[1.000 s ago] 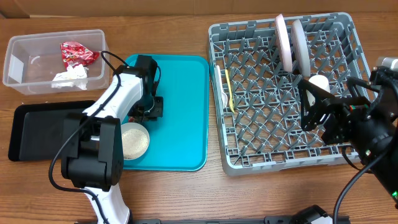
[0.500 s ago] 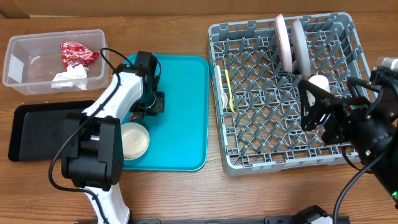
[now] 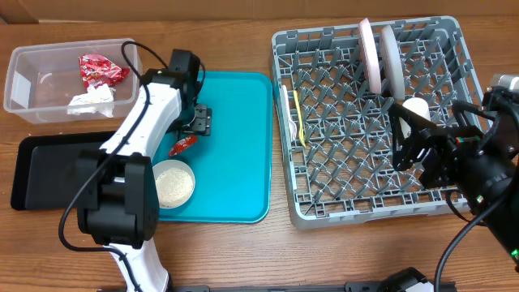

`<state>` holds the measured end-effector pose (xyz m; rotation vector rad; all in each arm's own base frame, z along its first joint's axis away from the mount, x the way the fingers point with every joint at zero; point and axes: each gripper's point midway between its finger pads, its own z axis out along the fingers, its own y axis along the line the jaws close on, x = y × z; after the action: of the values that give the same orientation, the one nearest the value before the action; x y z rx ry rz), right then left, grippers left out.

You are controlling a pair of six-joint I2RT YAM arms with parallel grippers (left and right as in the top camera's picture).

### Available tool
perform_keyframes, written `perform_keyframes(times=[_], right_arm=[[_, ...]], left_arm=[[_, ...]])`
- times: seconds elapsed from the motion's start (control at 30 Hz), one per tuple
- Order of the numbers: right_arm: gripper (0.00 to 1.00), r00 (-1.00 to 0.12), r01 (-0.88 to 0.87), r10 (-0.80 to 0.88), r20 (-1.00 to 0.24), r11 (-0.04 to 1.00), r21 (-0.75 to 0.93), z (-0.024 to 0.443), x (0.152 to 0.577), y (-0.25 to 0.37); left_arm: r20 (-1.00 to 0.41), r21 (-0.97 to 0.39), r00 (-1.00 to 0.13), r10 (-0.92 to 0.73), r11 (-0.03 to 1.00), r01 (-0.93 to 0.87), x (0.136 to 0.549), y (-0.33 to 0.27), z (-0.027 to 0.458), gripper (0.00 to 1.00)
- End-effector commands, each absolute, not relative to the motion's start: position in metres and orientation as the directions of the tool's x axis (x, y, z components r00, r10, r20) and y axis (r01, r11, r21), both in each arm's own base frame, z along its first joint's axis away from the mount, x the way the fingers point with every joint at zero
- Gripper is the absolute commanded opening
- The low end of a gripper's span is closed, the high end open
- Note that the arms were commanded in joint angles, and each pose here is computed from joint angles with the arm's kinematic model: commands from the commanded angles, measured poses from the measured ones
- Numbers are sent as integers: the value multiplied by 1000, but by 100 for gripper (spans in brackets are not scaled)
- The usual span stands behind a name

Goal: Sort waste into correct bins and load items into the dishwasher rack
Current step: 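Reach the left gripper to the red wrapper and grasp it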

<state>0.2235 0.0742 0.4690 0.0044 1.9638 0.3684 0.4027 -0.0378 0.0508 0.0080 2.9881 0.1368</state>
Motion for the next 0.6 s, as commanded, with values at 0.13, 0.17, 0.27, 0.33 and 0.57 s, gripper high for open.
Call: perform_keyframes(times=[0.13,0.17,0.27,0.33,0.57], right_arm=[[100,-401,-157,179,-898,953,260,473,222,71],[100,-401,-157,179,-898,953,260,473,222,71],[100,-401,-157,179,-898,953,260,473,222,71],[100,-401,-157,179,-898,953,260,473,222,71],[100,-401,-157,179,-898,953,260,473,222,71]], left_arm=[[-72,139,-991,112,985,101,381,-13,31,72],[-73,142,-989,127,983,116,382,-13,30,72],[-100,145,-985,140,982,125,389,-14,31,72],[-116,141,-981,158,980,141,392,-15,28,73],[-96,102,-976,194,978,185,378,-21,6,53]])
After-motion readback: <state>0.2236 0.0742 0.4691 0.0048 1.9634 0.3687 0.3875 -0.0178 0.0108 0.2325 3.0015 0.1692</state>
